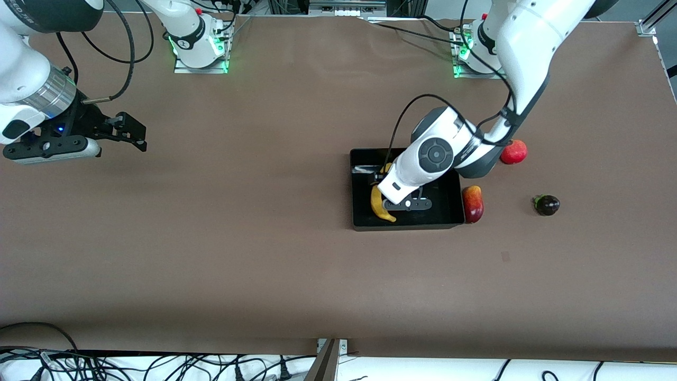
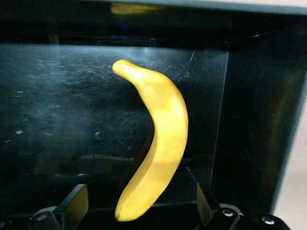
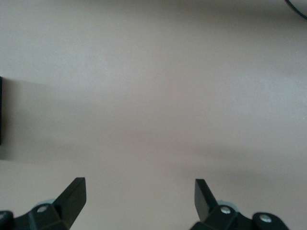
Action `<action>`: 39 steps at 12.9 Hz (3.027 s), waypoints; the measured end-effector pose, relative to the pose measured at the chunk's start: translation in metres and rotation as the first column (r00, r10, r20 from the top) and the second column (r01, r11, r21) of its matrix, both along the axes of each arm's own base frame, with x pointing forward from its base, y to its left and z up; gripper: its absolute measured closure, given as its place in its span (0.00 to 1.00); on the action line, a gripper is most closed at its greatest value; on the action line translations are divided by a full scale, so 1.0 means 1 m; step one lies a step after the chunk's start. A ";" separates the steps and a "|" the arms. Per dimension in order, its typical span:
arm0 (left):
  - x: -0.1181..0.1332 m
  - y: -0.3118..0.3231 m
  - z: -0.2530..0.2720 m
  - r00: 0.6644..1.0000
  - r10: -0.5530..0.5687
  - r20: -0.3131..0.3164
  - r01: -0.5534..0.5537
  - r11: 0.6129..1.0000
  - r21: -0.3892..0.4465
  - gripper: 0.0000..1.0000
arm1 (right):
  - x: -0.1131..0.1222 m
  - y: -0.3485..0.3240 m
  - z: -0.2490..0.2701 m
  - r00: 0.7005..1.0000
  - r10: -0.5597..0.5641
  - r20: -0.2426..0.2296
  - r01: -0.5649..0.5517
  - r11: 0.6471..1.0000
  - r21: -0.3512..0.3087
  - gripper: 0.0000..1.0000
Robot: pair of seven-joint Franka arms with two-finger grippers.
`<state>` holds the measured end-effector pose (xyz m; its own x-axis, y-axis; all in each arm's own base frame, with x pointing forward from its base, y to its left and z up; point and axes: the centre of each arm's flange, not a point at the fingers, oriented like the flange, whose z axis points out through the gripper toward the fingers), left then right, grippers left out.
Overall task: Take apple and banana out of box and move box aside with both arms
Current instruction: 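Reach the left gripper into the box and grasp the banana, then carry the banana out and lower it beside the mango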
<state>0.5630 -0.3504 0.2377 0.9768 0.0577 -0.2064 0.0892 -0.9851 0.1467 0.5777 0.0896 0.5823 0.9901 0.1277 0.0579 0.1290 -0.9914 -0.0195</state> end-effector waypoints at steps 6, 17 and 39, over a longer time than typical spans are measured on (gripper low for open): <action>-0.030 -0.033 -0.050 0.999 -0.032 -0.002 0.032 0.997 0.066 0.00 | 0.000 0.000 0.000 1.000 0.000 0.000 0.000 1.000 0.000 0.00; -0.034 -0.032 -0.066 0.999 -0.031 0.037 0.028 0.997 0.073 0.62 | 0.000 0.000 0.000 1.000 0.000 0.000 0.000 1.000 0.000 0.00; 0.064 0.344 -0.014 0.865 -0.495 -0.083 0.500 0.863 0.069 0.62 | 0.000 0.000 0.000 1.000 0.000 0.000 0.000 1.000 0.000 0.00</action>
<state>0.6265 -0.0060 0.2239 0.8662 -0.4124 -0.2823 -0.4100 -0.9094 0.0704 0.5777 0.0896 0.5823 0.9901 0.1278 0.0581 0.1291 -0.9914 -0.0195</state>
